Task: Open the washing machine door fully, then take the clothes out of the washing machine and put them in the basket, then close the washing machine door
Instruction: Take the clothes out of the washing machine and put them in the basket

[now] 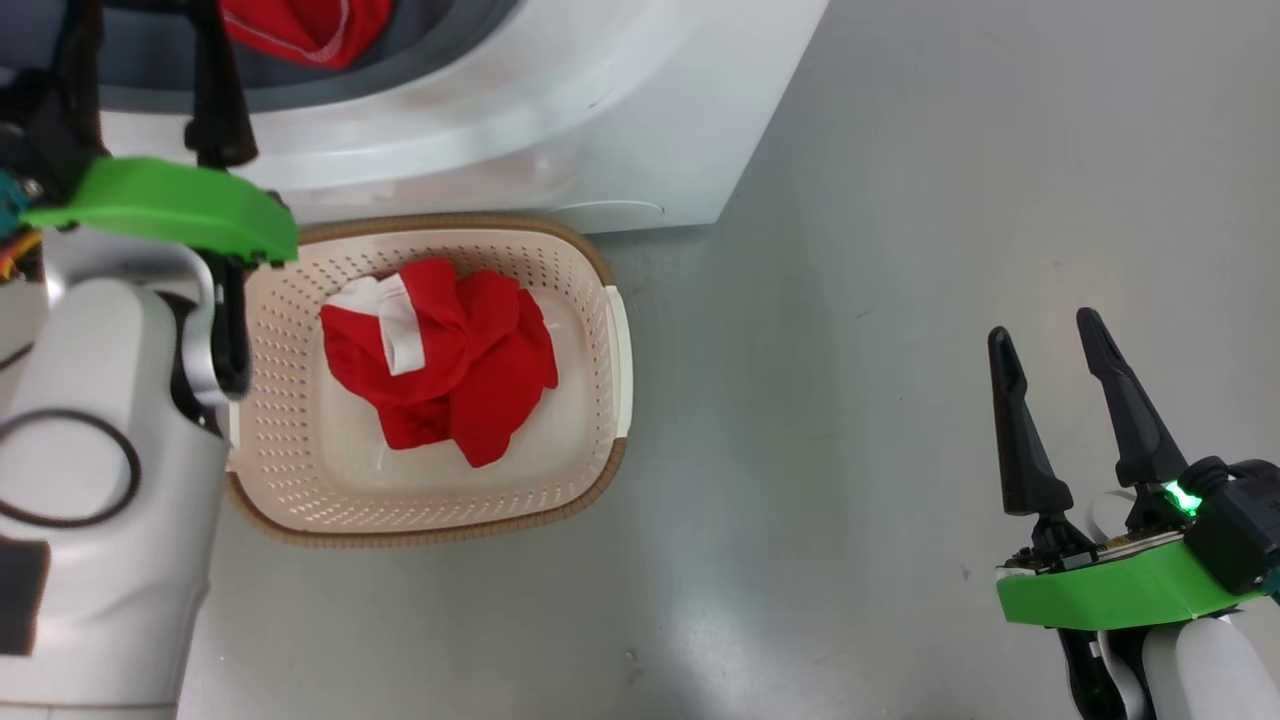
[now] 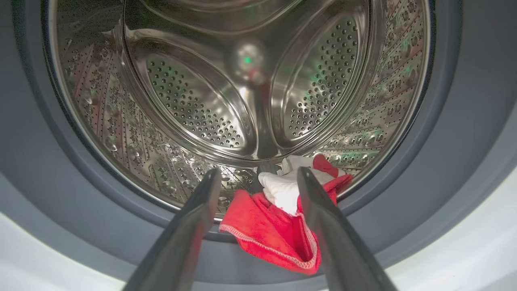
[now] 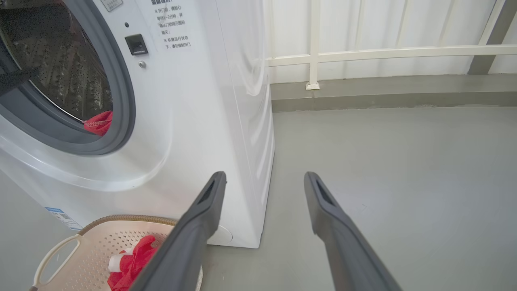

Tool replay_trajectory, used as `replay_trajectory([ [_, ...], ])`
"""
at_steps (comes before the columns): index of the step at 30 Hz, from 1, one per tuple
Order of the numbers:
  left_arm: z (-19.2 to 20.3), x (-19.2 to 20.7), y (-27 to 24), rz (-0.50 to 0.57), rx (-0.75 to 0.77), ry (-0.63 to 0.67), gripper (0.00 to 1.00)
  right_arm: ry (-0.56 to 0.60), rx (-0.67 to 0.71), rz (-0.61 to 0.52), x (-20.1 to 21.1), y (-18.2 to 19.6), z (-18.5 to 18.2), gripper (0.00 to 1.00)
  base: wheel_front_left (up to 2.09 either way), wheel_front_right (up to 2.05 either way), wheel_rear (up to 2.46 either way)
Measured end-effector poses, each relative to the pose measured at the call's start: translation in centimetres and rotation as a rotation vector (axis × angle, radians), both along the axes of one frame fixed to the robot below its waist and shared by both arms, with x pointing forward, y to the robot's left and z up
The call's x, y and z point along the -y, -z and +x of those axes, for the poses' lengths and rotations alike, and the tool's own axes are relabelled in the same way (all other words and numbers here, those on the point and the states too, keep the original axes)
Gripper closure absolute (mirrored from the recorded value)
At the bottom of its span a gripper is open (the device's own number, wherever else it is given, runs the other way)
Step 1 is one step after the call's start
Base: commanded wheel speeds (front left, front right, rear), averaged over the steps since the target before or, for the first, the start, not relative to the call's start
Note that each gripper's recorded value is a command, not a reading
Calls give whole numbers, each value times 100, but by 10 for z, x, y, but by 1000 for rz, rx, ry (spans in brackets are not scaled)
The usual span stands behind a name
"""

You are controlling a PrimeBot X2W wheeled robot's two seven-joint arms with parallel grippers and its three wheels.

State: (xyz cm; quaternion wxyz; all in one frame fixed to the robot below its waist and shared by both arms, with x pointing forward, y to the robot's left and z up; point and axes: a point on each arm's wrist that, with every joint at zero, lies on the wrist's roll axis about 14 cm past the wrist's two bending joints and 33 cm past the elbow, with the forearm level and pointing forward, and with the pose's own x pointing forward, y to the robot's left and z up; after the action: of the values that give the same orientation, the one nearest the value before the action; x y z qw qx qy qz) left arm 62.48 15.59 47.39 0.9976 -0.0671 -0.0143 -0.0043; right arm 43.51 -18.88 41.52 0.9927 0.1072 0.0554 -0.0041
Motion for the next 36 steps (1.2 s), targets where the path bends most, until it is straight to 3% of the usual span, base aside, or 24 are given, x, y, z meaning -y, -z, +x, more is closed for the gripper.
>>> replay_trajectory([
  [17,60,8,24,21,-75,31,0,4,-52,-12,4,22,5,0,0,0,0],
  [36,64,34,81,16,-487,165,0,4,-60,-20,5,23,3,0,0,0,0],
])
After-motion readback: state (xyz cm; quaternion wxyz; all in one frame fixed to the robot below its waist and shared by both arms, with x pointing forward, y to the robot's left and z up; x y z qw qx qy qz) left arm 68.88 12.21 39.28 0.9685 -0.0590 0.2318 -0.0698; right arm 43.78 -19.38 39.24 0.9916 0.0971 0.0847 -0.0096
